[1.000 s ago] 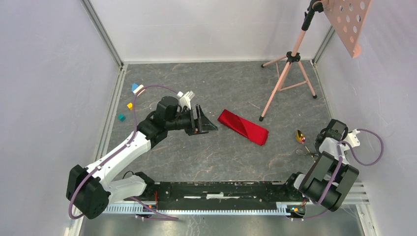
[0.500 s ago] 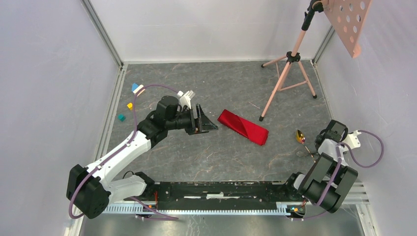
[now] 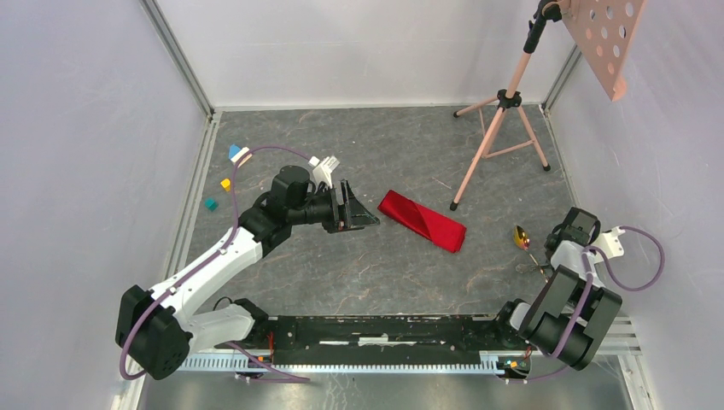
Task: Fold the napkin into a case and place the utensils inside
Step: Pick up the knife from the corner of the board.
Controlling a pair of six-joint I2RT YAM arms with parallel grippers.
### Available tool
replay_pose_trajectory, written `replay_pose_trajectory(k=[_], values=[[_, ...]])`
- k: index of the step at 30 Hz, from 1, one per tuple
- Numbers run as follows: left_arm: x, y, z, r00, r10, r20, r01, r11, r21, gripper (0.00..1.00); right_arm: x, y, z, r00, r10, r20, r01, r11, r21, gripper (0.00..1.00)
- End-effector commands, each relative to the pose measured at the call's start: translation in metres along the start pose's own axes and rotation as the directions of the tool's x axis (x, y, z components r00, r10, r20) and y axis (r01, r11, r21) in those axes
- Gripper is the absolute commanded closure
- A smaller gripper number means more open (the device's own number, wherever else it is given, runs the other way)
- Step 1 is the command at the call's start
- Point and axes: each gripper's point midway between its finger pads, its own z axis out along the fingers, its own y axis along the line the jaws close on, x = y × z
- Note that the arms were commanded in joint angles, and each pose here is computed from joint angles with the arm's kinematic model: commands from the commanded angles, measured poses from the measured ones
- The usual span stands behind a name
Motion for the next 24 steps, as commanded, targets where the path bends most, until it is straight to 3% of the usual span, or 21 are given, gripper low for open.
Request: replay_pose_trajectory(k=[1, 7, 12, 24], values=[[-0.006, -0.019, -0.006, 0.999, 0.035, 0.024, -0.036, 0.998, 0.058, 0.21, 0.066, -0.030, 0.001, 0.974, -0.009, -0.228, 0.029, 0.996, 0.084, 0.77], [-0.005, -0.016, -0.004, 0.999, 0.037, 0.022, -0.038, 0.998, 0.053, 0.21, 0.056, -0.024, -0.004, 0.977, 0.010, -0.214, 0.007, 0.997, 0.077, 1.00], [-0.004, -0.014, -0.002, 0.999, 0.034, 0.018, -0.035, 0.998, 0.053, 0.21, 0.040, -0.012, -0.013, 0.982, 0.016, -0.191, -0.008, 0.999, 0.043, 1.00], [-0.004, -0.011, 0.003, 1.000, 0.021, 0.014, -0.022, 0.998, 0.055, 0.21, 0.013, 0.024, -0.034, 0.998, -0.014, -0.060, 0.000, 0.974, -0.227, 1.00]])
